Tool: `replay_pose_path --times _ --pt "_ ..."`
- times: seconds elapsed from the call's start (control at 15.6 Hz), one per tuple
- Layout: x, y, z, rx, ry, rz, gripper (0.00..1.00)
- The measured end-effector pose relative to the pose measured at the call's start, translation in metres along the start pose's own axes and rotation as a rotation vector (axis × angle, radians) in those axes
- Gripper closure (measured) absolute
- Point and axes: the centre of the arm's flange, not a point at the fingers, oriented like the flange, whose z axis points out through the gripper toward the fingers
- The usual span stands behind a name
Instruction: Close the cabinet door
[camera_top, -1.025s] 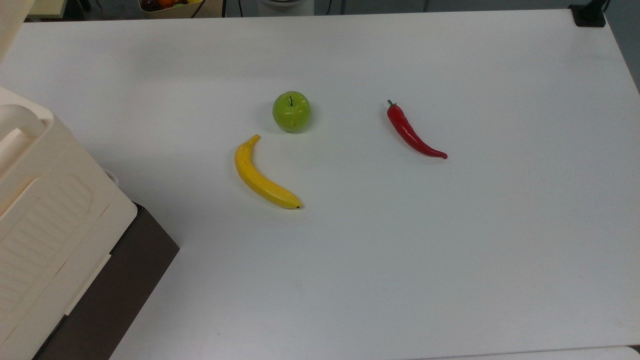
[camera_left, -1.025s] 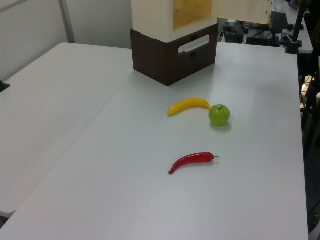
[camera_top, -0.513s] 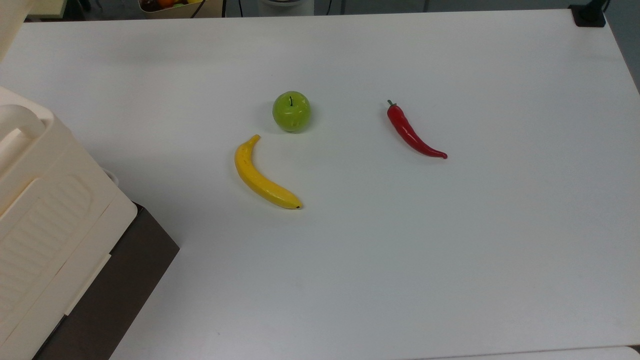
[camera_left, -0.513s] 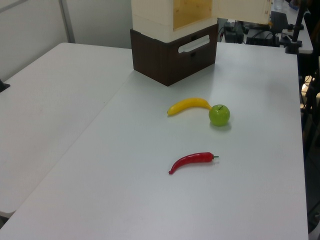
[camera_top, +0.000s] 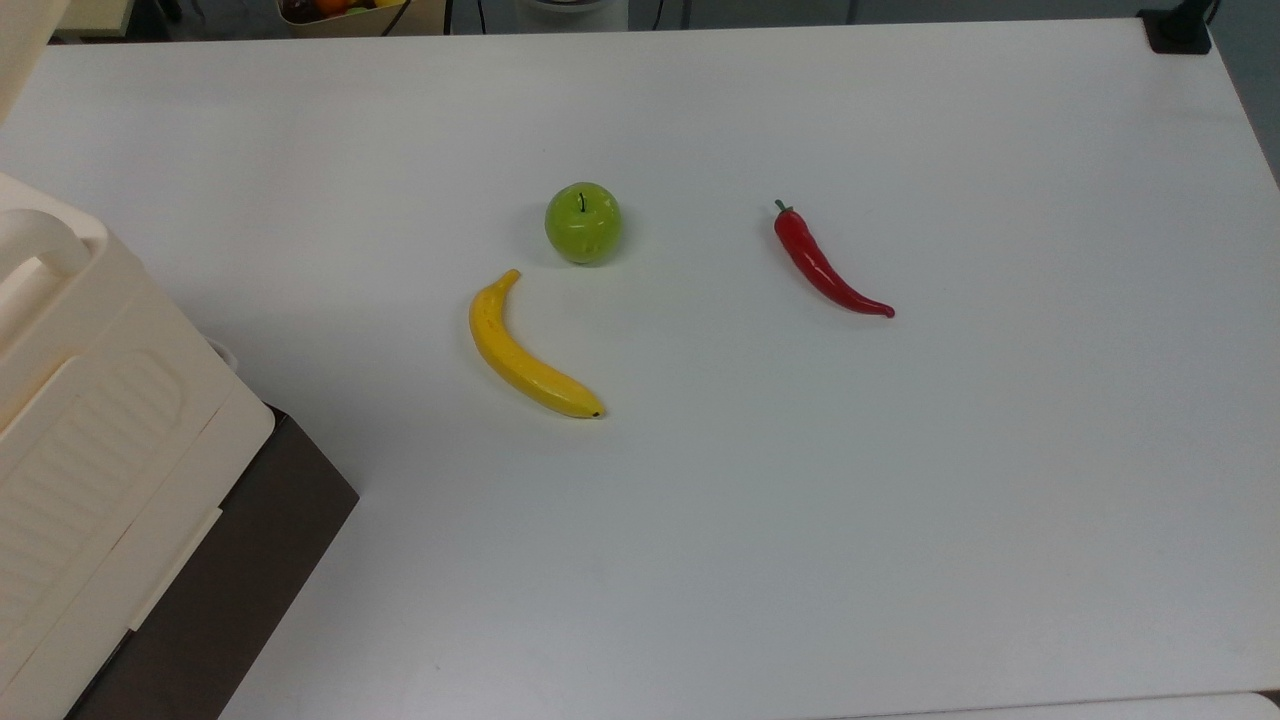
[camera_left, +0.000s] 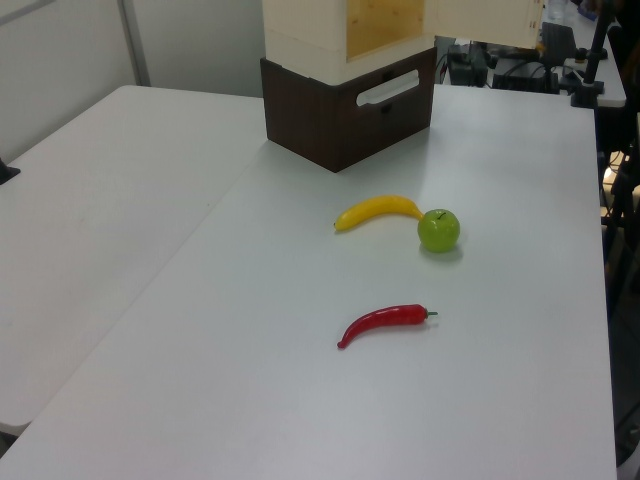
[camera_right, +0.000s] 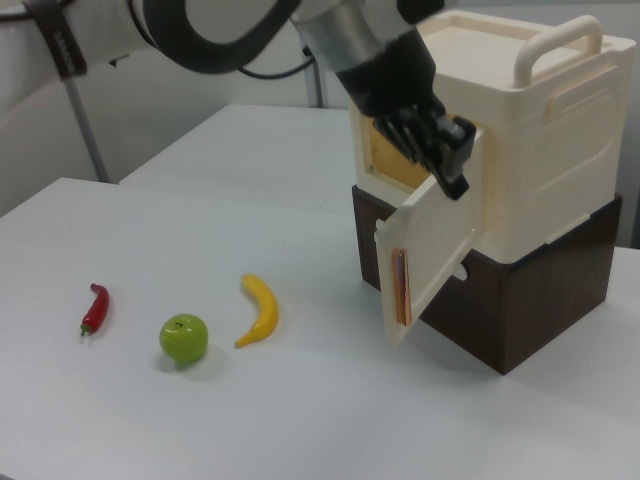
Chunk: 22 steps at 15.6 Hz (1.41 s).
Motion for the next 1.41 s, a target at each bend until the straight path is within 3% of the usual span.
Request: replay_pose_path --times 0.32,0.7,1.09,1.41 --pt "-0.003 -0.020 0.020 0.027 -0.042 -0.036 0.99" --pt "0.000 -0.069 0.018 0.190 -0.038 -0.025 0.99" --pt "0.003 -0.138 0.029 0.242 -0.069 -0.045 0.99" --pt "0.025 -0.176 0.043 0.273 0.077 0.054 0.99"
